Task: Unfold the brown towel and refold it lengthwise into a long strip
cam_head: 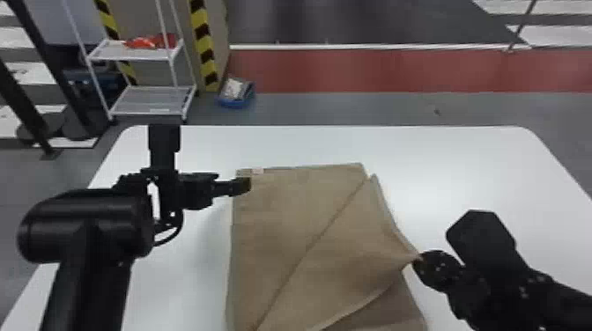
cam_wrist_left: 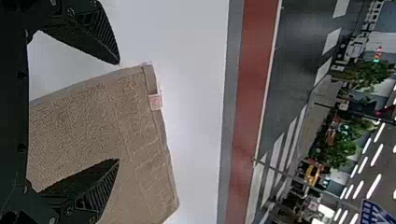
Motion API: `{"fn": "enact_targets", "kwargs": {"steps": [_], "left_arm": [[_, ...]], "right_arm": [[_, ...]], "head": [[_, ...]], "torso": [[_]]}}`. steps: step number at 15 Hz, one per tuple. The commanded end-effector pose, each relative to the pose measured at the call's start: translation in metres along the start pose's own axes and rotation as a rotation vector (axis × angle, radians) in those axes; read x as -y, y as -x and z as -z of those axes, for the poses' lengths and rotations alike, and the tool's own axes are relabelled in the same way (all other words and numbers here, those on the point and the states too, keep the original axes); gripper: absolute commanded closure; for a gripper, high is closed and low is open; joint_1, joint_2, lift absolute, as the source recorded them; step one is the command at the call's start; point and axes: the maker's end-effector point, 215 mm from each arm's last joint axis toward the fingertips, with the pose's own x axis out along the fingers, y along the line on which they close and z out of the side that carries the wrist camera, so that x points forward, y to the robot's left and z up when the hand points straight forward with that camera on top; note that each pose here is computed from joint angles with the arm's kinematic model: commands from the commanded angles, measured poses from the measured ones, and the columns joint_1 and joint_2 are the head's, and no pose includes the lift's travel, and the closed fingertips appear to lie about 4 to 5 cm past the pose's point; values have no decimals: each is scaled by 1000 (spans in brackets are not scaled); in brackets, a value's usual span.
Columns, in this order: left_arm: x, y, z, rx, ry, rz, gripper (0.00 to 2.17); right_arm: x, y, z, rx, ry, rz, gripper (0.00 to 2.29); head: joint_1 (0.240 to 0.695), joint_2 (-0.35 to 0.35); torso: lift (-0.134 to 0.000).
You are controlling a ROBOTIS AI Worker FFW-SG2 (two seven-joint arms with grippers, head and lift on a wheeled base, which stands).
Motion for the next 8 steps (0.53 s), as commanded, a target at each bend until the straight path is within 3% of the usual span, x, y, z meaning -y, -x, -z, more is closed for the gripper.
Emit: {"fn": "enact_targets", "kwargs": {"steps": [1,5,7,8], "left_arm": [[-3,-23,-17,19,-82,-26,194],[-16,-52,-34,44,-187,-87,211],[-22,-57,-25,19,-206,-107,228],[-24,-58,-20,6,-211,-110,356]], "right_arm": [[3,9,9,-4,-15,4,1416],[19,20,16,-1,-42,28,1413],[18,21,16,-1,-43,26,1413],[18,20,15,4,-45,23,1413]], "head": [[695,-3],[695,-22],[695,-39],[695,-41]], "torso": [[-123],[-123],[-123],[-123]]}}
